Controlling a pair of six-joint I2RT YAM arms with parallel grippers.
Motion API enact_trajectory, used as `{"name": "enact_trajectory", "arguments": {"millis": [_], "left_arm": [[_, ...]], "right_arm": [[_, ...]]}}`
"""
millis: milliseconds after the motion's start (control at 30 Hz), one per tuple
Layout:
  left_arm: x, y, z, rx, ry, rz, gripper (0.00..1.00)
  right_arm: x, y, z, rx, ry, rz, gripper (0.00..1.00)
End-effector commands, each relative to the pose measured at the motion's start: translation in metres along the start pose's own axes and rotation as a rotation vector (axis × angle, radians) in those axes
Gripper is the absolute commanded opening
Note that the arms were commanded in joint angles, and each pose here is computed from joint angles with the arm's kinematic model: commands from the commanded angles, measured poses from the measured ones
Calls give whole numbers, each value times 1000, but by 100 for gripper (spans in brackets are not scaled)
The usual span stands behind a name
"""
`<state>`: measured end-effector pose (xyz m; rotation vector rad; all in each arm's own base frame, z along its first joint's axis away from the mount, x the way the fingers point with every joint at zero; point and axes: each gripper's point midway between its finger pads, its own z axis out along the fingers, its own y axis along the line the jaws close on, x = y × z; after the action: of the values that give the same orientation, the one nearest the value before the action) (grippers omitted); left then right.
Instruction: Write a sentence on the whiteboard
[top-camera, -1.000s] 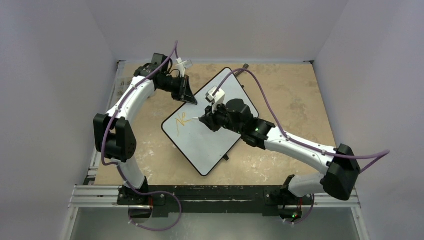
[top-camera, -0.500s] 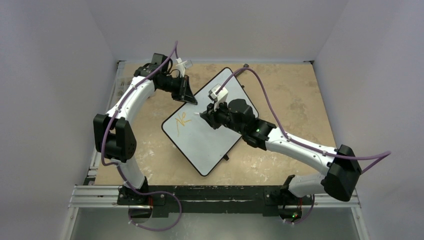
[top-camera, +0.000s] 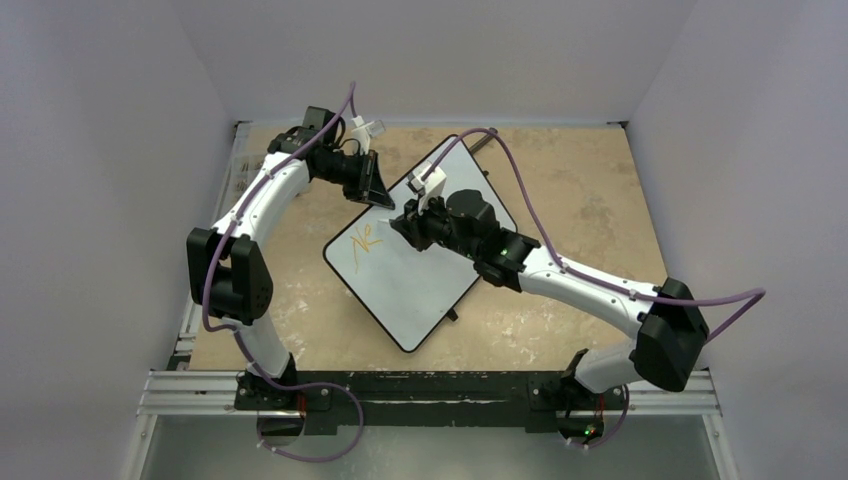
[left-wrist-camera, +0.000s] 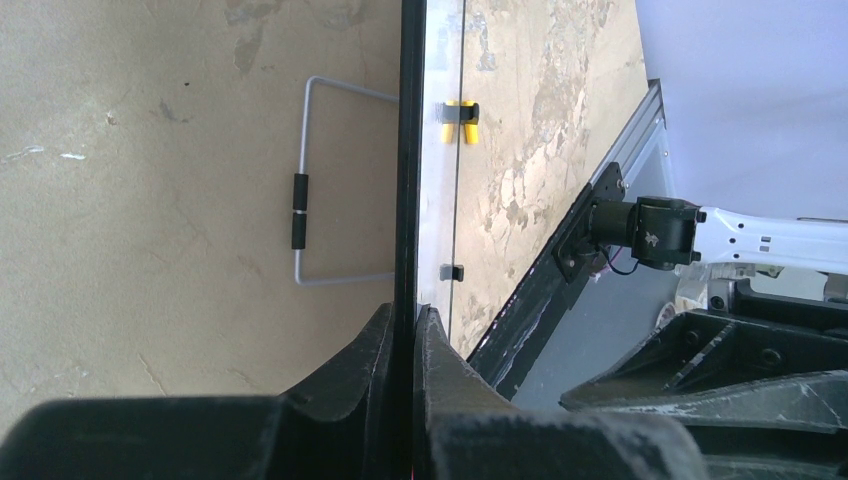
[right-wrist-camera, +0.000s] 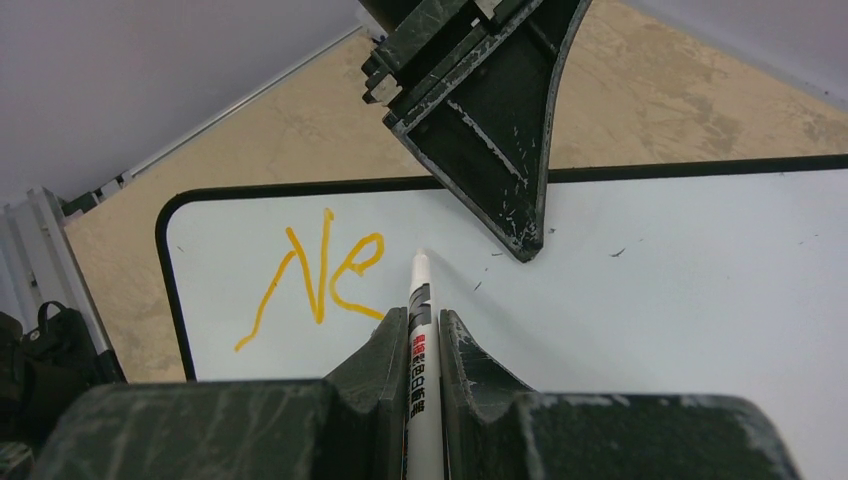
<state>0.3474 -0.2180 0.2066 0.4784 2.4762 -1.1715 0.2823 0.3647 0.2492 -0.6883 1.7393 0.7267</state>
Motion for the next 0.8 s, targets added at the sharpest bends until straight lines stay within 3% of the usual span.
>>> {"name": "enact_trajectory", "arguments": {"millis": [0,367,767], "left_arm": [[-12,7,-13,-101,-63,71,0],[-12,7,-13,-100,-63,71,0],[-12,7,-13,-100,-64,71,0]], "right_arm": [[-38,6,5,-18,-95,4,0],[-7,2,13,-12,-15,-3,0],[46,-7,-10,22,61,46,0]]}}
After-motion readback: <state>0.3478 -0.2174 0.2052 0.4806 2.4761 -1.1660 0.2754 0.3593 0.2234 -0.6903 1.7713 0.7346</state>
